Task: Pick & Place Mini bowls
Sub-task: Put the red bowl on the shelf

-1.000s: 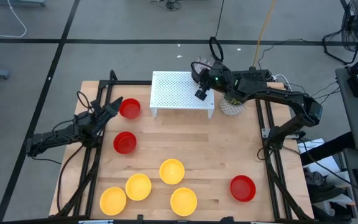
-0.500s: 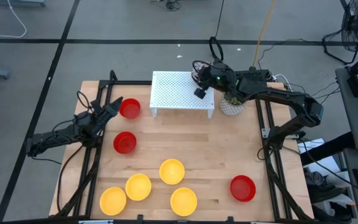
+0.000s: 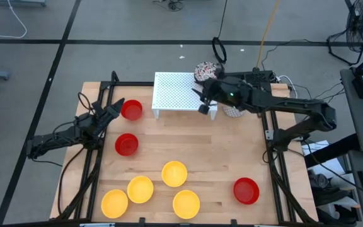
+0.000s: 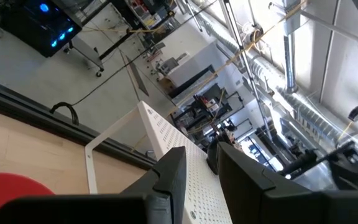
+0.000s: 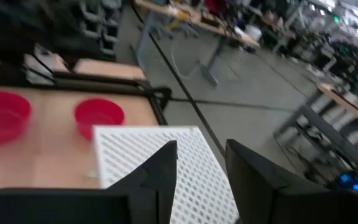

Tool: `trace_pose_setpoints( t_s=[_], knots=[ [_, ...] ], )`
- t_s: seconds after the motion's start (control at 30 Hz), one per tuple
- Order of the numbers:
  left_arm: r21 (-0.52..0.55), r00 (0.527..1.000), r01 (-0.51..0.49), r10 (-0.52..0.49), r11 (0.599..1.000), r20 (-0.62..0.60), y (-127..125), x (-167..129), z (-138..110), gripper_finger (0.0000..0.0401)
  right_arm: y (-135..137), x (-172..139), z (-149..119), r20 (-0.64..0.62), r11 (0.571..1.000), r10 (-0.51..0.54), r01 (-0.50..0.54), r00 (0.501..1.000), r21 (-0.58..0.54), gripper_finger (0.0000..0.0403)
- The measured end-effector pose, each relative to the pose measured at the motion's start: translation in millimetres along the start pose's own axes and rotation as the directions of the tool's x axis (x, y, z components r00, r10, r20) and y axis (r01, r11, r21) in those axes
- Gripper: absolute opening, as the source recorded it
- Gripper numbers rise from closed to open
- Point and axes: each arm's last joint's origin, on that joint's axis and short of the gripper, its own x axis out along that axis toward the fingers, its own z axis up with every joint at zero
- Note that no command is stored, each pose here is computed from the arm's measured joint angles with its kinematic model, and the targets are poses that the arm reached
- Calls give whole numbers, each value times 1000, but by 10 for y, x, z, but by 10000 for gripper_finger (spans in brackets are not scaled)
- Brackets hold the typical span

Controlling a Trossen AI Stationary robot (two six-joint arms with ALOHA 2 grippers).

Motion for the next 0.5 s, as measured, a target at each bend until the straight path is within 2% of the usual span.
trace_pose_setpoints(
  t_s=[0.23, 0.5],
  knots=[
    [-2, 1000, -9, 9, 1000, 15, 1, 0, 6, 93, 86, -403, 174, 65, 997, 72, -72, 995, -1, 121],
    [-2, 1000, -9, 9, 1000, 15, 1, 0, 6, 93, 100, -683, 103, 36, 993, 115, -116, 993, 37, 121]
  ],
)
